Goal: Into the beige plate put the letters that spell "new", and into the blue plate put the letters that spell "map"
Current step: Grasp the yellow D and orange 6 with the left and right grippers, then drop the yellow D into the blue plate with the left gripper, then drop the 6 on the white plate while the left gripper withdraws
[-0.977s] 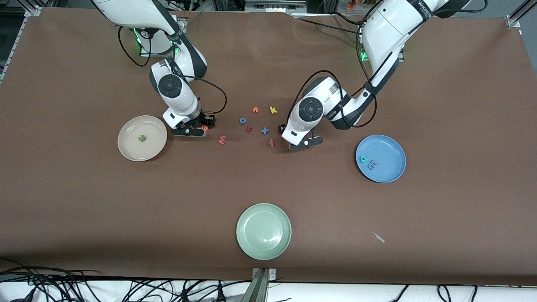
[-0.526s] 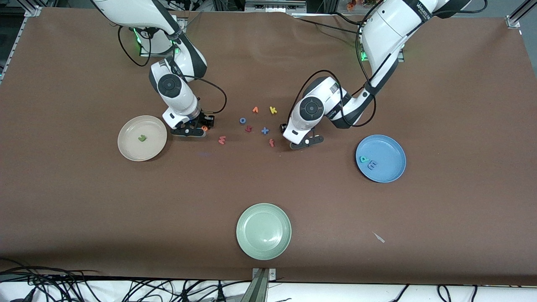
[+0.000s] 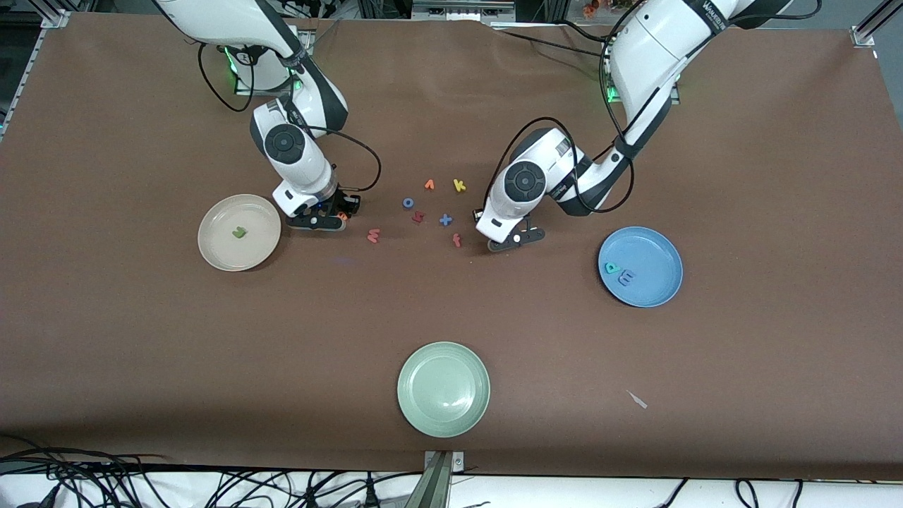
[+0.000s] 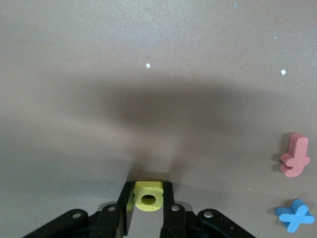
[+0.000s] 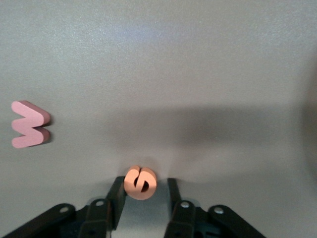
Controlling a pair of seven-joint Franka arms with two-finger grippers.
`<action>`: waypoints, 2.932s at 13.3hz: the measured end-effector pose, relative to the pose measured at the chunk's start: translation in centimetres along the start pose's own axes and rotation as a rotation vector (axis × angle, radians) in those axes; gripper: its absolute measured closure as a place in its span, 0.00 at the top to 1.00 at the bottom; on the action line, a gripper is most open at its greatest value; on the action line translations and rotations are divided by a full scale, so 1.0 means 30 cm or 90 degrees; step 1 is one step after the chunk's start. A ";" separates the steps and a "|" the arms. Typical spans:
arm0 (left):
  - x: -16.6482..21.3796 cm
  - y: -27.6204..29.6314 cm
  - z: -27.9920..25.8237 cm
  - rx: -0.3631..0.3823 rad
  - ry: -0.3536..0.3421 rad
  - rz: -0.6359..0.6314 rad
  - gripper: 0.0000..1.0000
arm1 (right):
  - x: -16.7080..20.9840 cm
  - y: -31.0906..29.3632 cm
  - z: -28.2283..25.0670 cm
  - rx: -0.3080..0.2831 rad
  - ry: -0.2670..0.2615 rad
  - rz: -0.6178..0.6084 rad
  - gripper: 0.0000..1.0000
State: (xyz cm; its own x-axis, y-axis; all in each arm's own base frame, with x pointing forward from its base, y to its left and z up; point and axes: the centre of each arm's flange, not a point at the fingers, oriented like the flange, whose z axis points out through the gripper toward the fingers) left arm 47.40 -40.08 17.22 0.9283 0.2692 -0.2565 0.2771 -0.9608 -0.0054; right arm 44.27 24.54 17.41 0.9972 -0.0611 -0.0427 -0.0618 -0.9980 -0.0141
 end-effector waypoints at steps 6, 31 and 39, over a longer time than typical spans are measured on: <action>0.131 -0.106 -0.262 0.059 -0.014 0.034 0.27 | 0.001 0.002 -0.002 0.000 0.000 0.003 0.34; 0.517 -0.663 -0.812 0.180 0.058 0.335 1.00 | 0.194 0.211 -0.193 -0.062 -0.065 -0.058 0.29; 0.425 -0.719 -1.431 0.047 0.132 0.247 1.00 | 0.286 0.575 -0.223 -0.077 -0.098 -0.125 0.42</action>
State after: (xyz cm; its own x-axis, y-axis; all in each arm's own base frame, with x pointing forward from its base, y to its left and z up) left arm 63.89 -13.07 55.57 0.9922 -0.1119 -0.0542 -0.1129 -0.9935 -0.0172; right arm 52.04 6.67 23.47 0.9711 0.1271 -0.2022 0.1461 -0.9859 0.0818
